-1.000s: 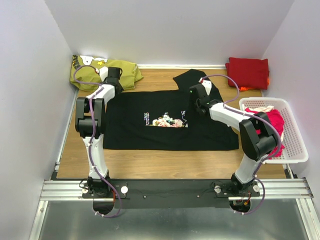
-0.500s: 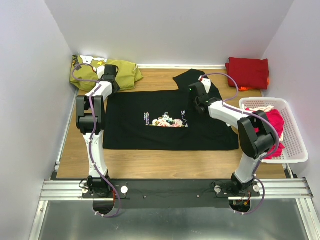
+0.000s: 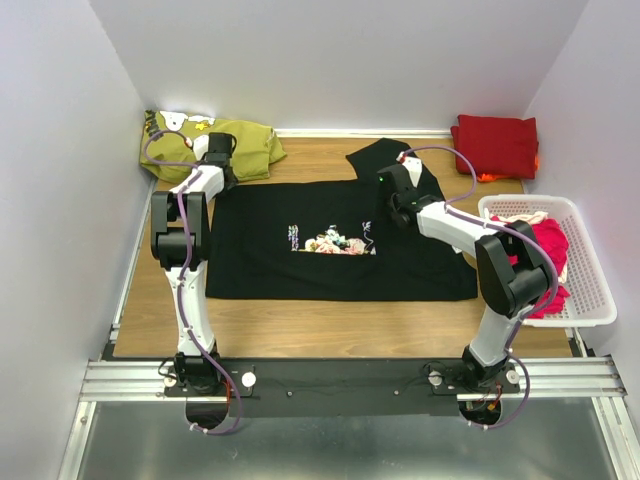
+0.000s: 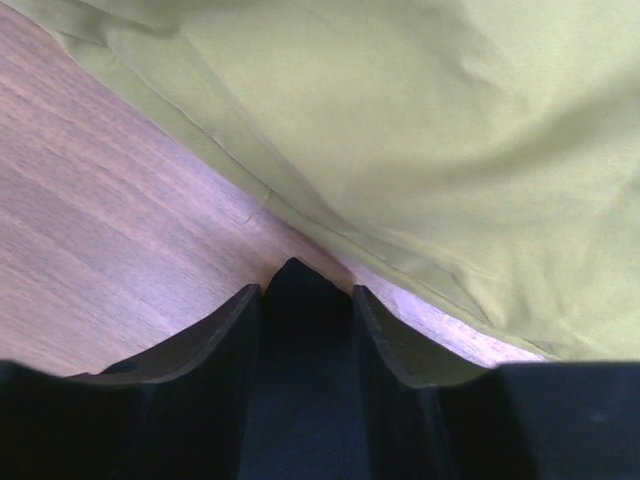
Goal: Fold and stack the t-shirts
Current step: Grap the side of the flattened tshirt furthest away from the robot with both arms
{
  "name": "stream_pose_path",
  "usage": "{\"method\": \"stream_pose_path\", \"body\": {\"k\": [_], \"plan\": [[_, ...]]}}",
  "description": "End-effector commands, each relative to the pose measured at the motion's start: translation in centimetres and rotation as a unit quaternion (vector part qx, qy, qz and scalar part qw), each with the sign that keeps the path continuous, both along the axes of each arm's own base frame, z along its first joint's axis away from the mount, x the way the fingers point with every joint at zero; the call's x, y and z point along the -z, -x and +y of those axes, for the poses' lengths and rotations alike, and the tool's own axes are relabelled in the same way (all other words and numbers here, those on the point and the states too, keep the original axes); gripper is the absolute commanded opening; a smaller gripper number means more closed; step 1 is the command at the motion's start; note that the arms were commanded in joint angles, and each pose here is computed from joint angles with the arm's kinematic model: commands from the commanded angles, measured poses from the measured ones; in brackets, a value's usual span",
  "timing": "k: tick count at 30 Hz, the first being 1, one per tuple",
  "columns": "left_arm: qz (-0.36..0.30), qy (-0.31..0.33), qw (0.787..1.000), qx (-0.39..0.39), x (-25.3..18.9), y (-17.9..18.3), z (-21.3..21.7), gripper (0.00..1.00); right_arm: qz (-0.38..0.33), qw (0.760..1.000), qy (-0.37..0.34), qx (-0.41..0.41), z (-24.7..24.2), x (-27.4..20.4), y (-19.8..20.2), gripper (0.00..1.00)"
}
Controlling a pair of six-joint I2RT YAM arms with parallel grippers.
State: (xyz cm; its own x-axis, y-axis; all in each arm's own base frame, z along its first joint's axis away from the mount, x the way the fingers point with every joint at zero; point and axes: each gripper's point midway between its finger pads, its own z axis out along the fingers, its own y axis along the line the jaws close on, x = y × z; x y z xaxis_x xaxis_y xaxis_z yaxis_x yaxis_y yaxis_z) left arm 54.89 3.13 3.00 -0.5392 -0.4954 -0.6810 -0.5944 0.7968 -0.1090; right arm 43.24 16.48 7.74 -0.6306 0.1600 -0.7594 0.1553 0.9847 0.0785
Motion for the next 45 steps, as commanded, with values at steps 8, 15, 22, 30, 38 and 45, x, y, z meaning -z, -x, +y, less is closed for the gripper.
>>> {"method": "stream_pose_path", "body": {"k": [8, 15, 22, 30, 38, 45], "plan": [[0.053, 0.02, 0.998, 0.005, 2.1, 2.0, -0.4, 0.25, -0.014, 1.0, 0.004, 0.019, -0.4, -1.2, -1.4, 0.63], [0.056, 0.019, 0.998, 0.006, 2.1, 2.2, -0.4, 0.0, -0.034, 0.999, 0.025, 0.033, -1.0, -2.4, -3.8, 0.63], [0.056, 0.018, 0.998, 0.007, 1.9, 2.4, -0.4, 0.0, -0.064, 0.995, 0.036, 0.071, -4.1, -3.0, -12.3, 0.63], [0.039, 0.02, 0.999, 0.012, 0.4, 2.4, -0.8, 0.0, -0.086, 0.995, 0.03, 0.046, -6.6, -1.4, -21.1, 0.63], [0.036, 0.024, 0.999, 0.018, 0.1, 2.9, -1.7, 0.0, -0.058, 0.996, 0.059, 0.016, -7.9, 3.1, -23.3, 0.64], [0.026, 0.018, 0.999, 0.014, -0.3, 3.6, -1.4, 0.0, -0.014, 0.997, 0.069, 0.021, -9.6, 5.2, -21.5, 0.64]]}}
